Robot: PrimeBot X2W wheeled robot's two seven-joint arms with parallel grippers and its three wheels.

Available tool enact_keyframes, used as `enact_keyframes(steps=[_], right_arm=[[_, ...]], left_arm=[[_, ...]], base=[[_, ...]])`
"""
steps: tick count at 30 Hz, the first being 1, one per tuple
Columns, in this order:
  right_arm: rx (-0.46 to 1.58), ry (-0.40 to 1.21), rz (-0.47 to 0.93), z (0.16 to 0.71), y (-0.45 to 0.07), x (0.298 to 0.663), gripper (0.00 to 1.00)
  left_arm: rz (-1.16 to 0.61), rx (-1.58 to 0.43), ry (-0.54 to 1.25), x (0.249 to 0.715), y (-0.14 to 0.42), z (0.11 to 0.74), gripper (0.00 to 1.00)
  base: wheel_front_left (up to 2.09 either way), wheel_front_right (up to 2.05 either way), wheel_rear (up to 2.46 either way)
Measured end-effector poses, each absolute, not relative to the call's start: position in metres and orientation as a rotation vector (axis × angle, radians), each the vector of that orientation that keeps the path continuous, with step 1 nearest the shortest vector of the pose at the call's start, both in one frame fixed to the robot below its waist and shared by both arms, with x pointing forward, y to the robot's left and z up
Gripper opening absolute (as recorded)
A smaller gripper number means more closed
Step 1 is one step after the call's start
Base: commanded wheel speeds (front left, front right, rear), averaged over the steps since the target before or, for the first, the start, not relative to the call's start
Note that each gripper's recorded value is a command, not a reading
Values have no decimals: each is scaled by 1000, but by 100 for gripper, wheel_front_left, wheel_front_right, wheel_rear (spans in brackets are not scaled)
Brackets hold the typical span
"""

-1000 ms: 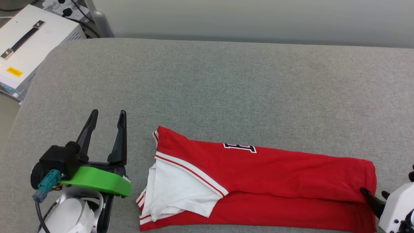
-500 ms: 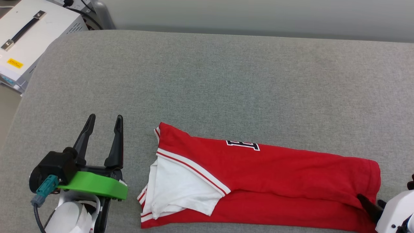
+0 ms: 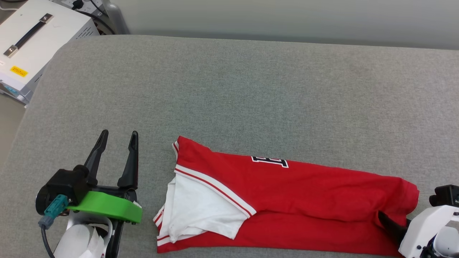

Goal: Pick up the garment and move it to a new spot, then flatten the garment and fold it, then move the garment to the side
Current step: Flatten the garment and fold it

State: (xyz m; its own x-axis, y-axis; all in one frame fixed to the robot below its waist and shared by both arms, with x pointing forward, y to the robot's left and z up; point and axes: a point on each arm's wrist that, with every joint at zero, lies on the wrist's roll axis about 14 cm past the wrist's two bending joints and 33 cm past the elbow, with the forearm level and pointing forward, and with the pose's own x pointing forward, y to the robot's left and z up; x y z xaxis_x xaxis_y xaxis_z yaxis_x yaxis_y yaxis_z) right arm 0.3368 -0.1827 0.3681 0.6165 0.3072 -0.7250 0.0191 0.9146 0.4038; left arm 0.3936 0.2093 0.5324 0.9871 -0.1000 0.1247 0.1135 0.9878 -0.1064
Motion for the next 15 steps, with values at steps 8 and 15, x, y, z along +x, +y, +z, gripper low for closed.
enact_keyframes(steps=[8,15], right_arm=[[374,816,153,373,-190,344,0],[323,727,67,386,-227,354,0]], left_arm=[[-102,-116,-139,392,211,538,100],[-112,-111,-150,390,207,541,100]], base=[[0,0,0],[0,0,0]])
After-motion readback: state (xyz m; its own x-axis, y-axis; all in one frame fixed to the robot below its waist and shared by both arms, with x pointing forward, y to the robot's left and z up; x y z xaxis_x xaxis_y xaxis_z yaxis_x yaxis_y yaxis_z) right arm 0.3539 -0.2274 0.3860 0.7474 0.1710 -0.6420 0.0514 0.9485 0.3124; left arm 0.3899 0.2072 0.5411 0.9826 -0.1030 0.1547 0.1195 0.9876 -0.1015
